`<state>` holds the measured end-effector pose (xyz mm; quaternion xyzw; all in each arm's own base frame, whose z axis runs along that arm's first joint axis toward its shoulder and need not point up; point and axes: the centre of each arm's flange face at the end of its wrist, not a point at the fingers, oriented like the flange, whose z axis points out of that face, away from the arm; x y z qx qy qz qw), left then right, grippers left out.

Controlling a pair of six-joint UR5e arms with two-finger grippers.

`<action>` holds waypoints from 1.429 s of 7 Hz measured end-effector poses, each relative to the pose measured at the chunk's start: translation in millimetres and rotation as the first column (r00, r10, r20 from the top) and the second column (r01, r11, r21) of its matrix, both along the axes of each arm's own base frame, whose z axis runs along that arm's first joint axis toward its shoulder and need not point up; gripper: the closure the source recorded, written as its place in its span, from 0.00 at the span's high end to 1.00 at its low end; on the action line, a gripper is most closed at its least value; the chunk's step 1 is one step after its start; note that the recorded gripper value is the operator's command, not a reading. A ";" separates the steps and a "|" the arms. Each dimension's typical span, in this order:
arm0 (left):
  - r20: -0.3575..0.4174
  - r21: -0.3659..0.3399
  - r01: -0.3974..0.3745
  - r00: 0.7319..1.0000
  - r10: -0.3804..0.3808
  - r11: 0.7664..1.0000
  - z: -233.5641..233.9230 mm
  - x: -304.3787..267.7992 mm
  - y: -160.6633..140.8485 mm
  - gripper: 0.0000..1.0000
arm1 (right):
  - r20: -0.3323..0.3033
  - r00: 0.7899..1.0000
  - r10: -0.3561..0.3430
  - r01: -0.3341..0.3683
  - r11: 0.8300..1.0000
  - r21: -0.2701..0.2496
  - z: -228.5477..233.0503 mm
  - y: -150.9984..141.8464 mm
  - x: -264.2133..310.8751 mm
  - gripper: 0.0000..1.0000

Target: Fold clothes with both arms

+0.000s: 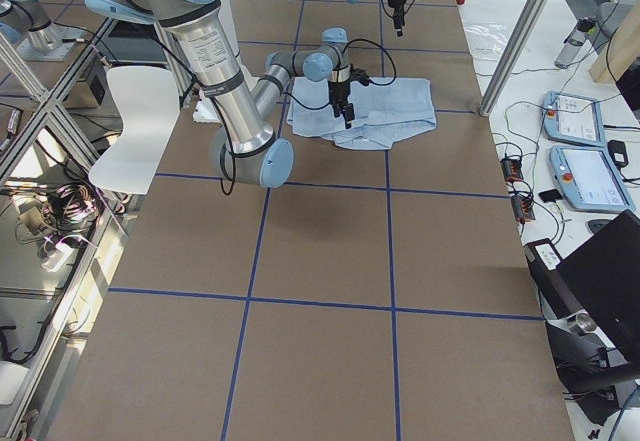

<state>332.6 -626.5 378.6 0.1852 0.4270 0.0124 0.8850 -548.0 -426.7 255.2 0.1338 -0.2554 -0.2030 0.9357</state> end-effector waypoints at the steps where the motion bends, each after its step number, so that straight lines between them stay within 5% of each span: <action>1: 0.000 -0.001 0.000 1.000 0.000 1.000 0.3 0.0 0.1 1.00 | -0.005 1.000 0.002 -0.002 1.000 -0.003 -3.2 -5.8 -11.2 1.00; 6: 0.001 -0.002 -0.001 1.000 0.001 1.000 0.9 0.8 0.3 1.00 | -0.104 0.994 -0.014 0.014 1.000 0.003 18.6 -36.3 -25.9 1.00; 10: -0.002 -0.002 -0.002 1.000 0.002 1.000 -0.6 1.7 1.0 1.00 | -0.254 0.964 -0.085 0.092 0.996 0.014 92.3 -110.9 73.3 1.00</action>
